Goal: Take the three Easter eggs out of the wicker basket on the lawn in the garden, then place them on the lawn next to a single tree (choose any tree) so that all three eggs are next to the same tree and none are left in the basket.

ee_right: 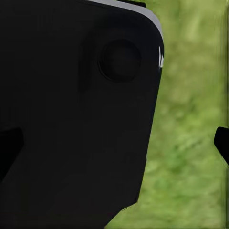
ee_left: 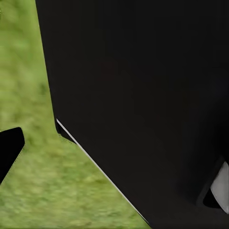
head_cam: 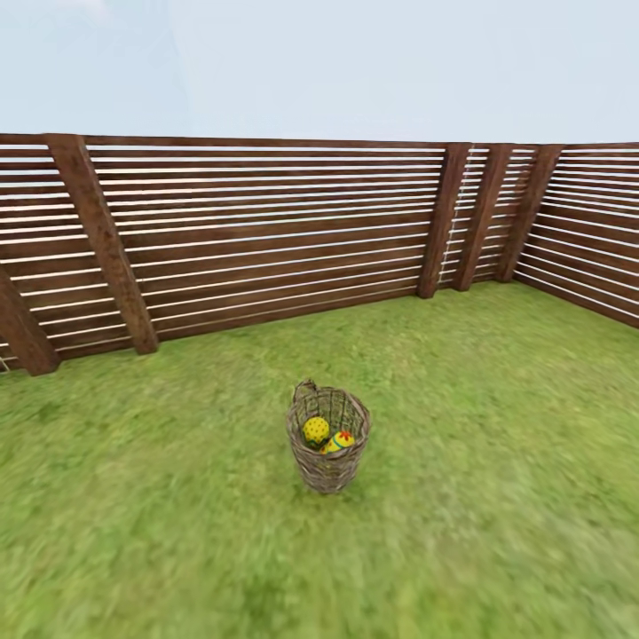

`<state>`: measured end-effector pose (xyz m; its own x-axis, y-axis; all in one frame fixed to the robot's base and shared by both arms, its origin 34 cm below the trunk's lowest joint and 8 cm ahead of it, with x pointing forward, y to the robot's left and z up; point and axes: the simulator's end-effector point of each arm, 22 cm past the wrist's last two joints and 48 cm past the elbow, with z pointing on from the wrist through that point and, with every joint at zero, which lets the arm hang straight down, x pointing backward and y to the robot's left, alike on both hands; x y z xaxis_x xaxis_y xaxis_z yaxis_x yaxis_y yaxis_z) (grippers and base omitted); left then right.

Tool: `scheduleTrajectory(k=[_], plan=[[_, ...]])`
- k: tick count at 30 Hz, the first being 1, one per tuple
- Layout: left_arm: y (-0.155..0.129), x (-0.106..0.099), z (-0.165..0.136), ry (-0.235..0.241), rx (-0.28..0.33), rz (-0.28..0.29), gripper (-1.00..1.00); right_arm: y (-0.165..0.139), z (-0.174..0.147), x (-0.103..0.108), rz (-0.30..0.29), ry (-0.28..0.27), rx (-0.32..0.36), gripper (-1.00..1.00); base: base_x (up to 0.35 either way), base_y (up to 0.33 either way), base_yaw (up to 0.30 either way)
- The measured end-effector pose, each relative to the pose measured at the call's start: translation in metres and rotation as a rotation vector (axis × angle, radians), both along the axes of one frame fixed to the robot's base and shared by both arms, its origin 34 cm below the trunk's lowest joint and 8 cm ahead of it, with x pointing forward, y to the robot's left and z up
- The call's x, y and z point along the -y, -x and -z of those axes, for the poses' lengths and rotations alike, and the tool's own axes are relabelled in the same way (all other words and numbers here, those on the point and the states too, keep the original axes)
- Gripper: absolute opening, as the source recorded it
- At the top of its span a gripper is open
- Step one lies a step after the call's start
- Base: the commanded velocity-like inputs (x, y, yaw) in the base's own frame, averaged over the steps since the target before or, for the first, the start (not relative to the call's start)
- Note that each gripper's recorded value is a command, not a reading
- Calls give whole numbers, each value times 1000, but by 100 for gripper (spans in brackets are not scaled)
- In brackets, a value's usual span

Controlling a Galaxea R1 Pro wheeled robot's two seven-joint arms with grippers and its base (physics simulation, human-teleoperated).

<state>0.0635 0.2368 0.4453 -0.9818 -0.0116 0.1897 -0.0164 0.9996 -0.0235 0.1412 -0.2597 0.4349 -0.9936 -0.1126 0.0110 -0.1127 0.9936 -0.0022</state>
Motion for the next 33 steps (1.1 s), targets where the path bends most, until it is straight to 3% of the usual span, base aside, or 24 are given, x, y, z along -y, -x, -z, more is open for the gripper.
scheduleTrajectory(k=[21, 23, 24, 25, 26, 27, 28, 32, 33], plan=[[-1, 1, 0, 1, 2, -1, 100, 0, 0, -1, -5, -2, -1, 100, 16, 0, 0], [-34, -22, 6, -32, 61, 4, 100, -38, 3, 1, -4, 5, 47, 100, 0, 0, 0], [-72, -47, 10, -66, 107, -10, 100, -71, 4, 5, 3, 20, 52, 100, 0, 0, 0], [-133, -72, 11, -101, 133, -60, 100, -120, 3, 13, 11, 57, 24, 100, 0, 0, 0], [-190, -78, 9, -105, 171, -83, 100, -148, 0, 16, 14, 71, 29, 100, 0, 0, 0], [-199, -78, 8, -104, 149, -97, 100, -159, -2, 17, 18, 82, 23, 100, 0, 0, 0], [-225, -77, 4, -100, 156, -108, 100, -178, -5, 18, 20, 90, 33, 100, 0, 0, 0], [-342, -61, -18, -67, 270, -133, 100, -267, -23, 20, 41, 100, 126, 100, 0, 0, 0], [-390, -49, -32, -48, 328, -138, 100, -311, -36, 24, 99, 110, 180, 100, 0, 0, 0]])
